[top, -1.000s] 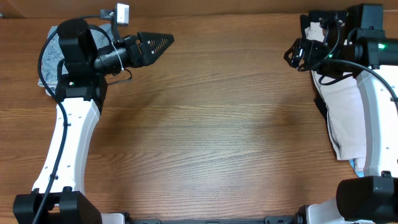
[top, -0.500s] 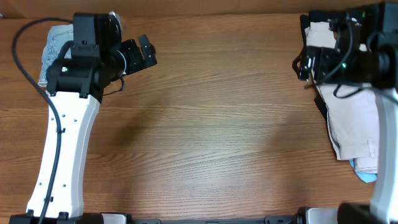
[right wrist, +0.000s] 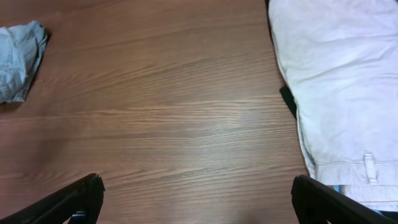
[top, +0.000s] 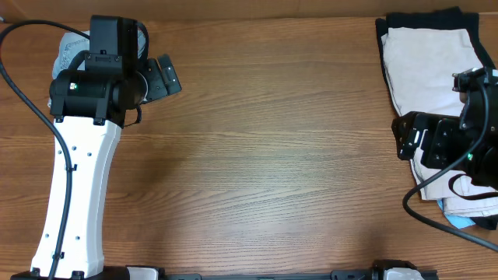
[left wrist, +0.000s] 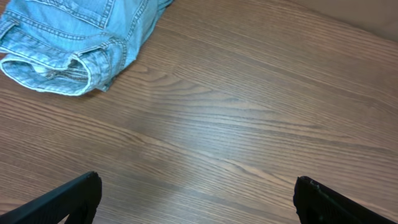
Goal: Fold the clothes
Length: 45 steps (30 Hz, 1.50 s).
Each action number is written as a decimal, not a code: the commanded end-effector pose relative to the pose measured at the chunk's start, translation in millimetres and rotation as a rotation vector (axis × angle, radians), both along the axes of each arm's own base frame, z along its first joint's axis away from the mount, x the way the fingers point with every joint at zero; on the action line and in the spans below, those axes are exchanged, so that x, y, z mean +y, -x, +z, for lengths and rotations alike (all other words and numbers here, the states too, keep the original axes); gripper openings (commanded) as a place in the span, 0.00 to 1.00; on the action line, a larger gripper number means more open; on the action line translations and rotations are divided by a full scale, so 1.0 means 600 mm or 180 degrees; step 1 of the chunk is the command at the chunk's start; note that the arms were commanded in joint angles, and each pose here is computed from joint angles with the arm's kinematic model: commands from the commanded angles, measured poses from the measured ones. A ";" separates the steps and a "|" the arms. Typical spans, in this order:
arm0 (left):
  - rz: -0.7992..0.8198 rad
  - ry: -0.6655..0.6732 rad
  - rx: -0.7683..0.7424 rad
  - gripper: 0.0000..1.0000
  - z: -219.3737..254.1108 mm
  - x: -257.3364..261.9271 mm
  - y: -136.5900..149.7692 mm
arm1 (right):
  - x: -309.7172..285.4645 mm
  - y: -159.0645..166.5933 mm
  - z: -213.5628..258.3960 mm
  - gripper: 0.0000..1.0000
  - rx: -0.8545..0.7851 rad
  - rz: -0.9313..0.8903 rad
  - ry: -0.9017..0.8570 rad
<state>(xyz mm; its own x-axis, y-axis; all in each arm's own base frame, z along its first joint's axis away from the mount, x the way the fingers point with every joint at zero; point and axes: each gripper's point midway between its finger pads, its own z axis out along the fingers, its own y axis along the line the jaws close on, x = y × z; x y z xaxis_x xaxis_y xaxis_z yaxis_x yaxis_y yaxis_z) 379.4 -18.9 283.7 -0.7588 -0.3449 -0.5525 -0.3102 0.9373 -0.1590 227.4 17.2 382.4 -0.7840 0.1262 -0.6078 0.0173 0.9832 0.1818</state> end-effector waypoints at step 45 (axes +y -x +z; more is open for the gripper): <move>0.0002 -0.0126 -0.0035 1.00 0.007 0.009 0.000 | 0.025 -0.047 -0.184 1.00 -0.2894 0.0279 -0.0031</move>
